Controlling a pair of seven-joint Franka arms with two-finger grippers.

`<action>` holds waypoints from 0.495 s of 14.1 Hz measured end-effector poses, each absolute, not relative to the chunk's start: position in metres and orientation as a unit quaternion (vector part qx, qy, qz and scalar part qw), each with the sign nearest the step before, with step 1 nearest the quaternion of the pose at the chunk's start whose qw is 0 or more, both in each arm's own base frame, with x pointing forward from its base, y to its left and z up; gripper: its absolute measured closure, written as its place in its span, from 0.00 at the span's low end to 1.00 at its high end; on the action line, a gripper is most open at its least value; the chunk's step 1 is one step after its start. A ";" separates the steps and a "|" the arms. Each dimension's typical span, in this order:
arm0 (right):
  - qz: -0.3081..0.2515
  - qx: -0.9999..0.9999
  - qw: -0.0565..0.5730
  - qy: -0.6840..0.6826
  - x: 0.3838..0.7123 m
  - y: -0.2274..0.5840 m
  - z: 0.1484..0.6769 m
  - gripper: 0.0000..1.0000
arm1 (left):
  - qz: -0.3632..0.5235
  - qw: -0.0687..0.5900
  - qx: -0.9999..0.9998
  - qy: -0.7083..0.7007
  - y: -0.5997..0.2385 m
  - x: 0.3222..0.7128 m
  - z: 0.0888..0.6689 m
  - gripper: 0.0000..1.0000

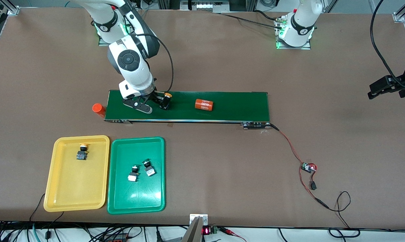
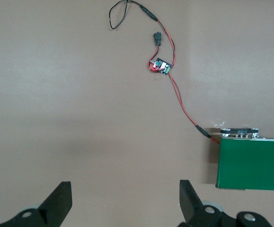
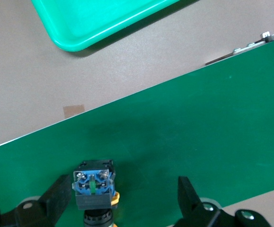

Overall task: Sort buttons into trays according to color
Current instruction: 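Move the right gripper back to the belt and grasp a black button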

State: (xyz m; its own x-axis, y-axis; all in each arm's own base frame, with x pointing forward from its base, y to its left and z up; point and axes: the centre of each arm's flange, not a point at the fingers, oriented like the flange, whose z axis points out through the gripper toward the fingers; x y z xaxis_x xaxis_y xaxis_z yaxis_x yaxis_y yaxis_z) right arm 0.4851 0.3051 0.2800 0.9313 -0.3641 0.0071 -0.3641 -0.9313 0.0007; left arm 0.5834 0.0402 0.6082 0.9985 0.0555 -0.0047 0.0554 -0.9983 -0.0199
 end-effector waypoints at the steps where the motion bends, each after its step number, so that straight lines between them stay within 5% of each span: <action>1: 0.004 0.983 0.000 -0.185 0.485 0.305 0.280 0.00 | 0.004 0.002 -0.999 -0.034 0.046 0.583 0.606 0.00; 7: 0.003 0.983 0.001 -0.183 0.485 0.308 0.276 0.00 | 0.011 -0.012 -0.999 -0.047 0.065 0.580 0.600 0.00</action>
State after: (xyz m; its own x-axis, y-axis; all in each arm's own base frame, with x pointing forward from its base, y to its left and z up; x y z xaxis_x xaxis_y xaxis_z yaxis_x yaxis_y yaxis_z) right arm 0.4848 0.3077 0.2765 0.9327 -0.3606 0.0053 -0.3606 -0.9327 0.0013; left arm 0.5804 0.0653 0.5995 0.9953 0.0946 -0.0226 0.0951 -0.9952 0.0223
